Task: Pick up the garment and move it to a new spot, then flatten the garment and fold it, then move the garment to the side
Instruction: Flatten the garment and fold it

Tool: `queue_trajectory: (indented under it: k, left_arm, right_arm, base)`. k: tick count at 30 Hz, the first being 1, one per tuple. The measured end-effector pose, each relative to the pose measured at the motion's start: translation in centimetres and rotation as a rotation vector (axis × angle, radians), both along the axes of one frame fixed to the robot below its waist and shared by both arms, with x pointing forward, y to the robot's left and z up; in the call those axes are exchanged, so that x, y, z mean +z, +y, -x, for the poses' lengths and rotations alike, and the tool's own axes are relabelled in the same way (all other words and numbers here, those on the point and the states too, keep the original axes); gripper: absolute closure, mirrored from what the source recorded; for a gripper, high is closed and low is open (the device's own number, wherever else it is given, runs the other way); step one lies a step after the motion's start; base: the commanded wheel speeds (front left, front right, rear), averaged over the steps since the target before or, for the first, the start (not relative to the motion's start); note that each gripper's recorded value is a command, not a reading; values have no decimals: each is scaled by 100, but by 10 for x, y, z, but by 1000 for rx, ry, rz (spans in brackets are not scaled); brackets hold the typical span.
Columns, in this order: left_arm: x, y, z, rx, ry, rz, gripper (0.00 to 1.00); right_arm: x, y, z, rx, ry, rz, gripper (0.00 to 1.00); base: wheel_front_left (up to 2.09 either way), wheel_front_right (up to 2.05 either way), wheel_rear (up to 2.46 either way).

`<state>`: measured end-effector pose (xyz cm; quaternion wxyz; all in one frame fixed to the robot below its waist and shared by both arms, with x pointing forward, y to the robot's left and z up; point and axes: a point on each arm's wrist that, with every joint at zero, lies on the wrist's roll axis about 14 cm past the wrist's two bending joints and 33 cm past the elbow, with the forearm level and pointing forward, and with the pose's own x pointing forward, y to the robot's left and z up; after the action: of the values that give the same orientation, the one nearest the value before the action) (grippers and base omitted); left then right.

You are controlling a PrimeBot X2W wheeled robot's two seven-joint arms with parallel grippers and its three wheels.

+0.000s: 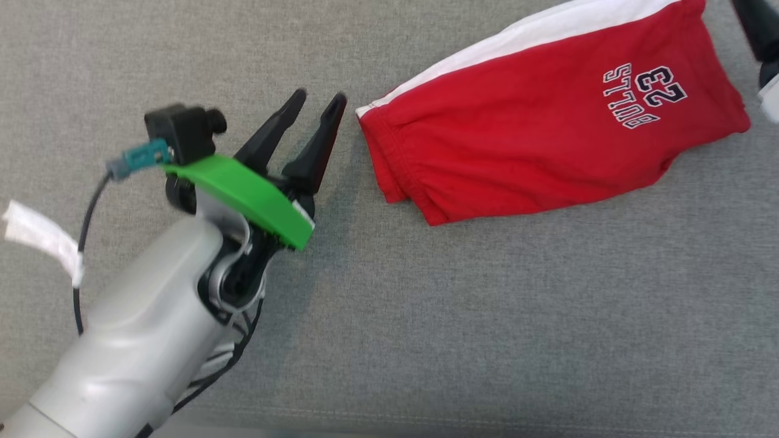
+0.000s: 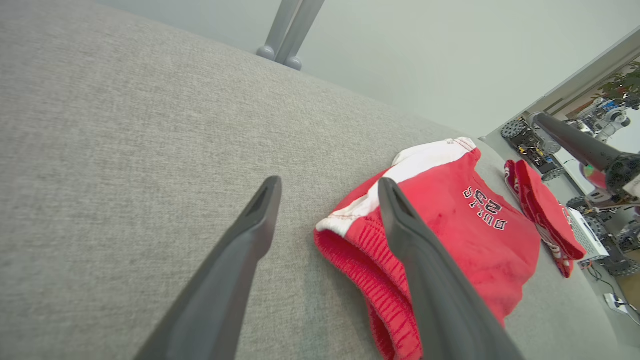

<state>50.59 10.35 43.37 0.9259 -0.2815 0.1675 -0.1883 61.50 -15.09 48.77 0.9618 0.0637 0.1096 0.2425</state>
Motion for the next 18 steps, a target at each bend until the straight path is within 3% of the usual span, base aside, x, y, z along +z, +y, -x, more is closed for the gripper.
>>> queue_trajectory:
  k: [6, 9, 13, 18]
  left_arm:
    - [-5, 18, 29, 95, -52, -206, 0]
    - [15, 16, 41, 175, -110, -198, 0]
    - [25, 9, 73, 263, -115, -99, 0]
    - [45, 19, 100, 335, -212, -157, 0]
  right_arm:
    - [5, 0, 39, -3, -36, -51, 0]
    - [7, -1, 60, -10, -47, -71, 0]
    - [2, -7, 89, -37, -29, -90, 0]
    - [7, -18, 115, -75, -36, -93, 0]
  base:
    - [0, 0, 0]
    - [0, 0, 0]
    - [0, 0, 0]
    - [0, 0, 0]
